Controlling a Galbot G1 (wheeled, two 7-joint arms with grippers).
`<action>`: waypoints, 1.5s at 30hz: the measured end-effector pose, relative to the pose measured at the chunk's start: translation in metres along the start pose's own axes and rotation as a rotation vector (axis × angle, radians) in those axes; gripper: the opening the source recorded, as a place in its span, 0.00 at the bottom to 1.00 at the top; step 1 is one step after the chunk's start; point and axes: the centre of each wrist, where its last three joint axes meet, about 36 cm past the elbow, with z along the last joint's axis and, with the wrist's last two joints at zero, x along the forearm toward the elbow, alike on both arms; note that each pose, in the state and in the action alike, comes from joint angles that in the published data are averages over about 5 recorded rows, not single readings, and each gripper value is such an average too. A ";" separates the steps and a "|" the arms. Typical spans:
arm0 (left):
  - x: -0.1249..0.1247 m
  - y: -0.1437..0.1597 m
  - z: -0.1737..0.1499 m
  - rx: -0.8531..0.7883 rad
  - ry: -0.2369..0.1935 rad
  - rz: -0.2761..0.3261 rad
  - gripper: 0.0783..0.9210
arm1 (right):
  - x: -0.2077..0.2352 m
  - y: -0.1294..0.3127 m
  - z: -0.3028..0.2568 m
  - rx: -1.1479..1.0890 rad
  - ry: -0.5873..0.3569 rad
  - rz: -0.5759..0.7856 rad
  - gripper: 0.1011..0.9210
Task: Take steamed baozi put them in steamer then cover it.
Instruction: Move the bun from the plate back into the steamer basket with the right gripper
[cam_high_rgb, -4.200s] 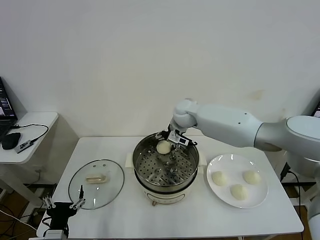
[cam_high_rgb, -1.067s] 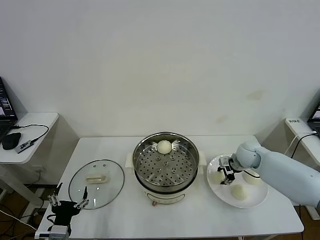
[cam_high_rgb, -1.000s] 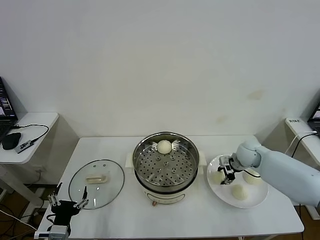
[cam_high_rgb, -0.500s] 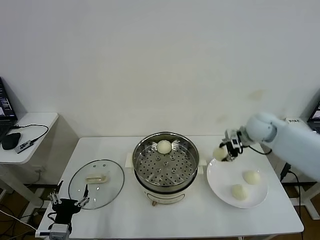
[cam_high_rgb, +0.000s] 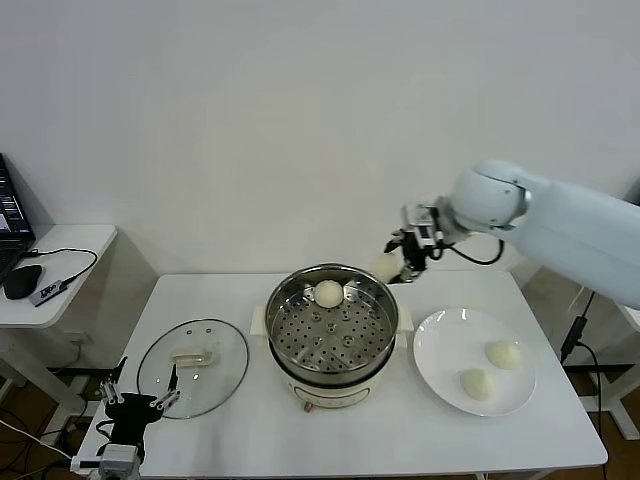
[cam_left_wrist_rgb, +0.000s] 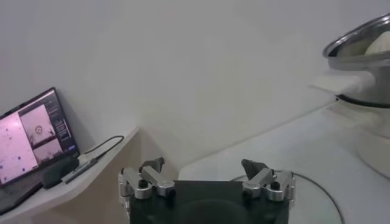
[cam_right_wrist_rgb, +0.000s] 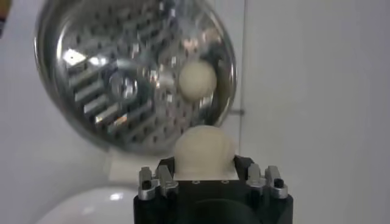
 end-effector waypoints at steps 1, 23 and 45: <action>0.000 0.001 0.000 -0.001 0.000 -0.002 0.88 | -0.004 -0.001 -0.008 -0.001 -0.006 -0.008 0.63; -0.003 0.002 0.006 0.006 -0.012 -0.041 0.88 | -0.126 0.009 -0.126 -0.034 0.012 -0.104 0.63; -0.005 0.000 0.010 0.005 -0.013 -0.042 0.88 | -0.156 0.010 -0.149 -0.015 0.069 -0.137 0.86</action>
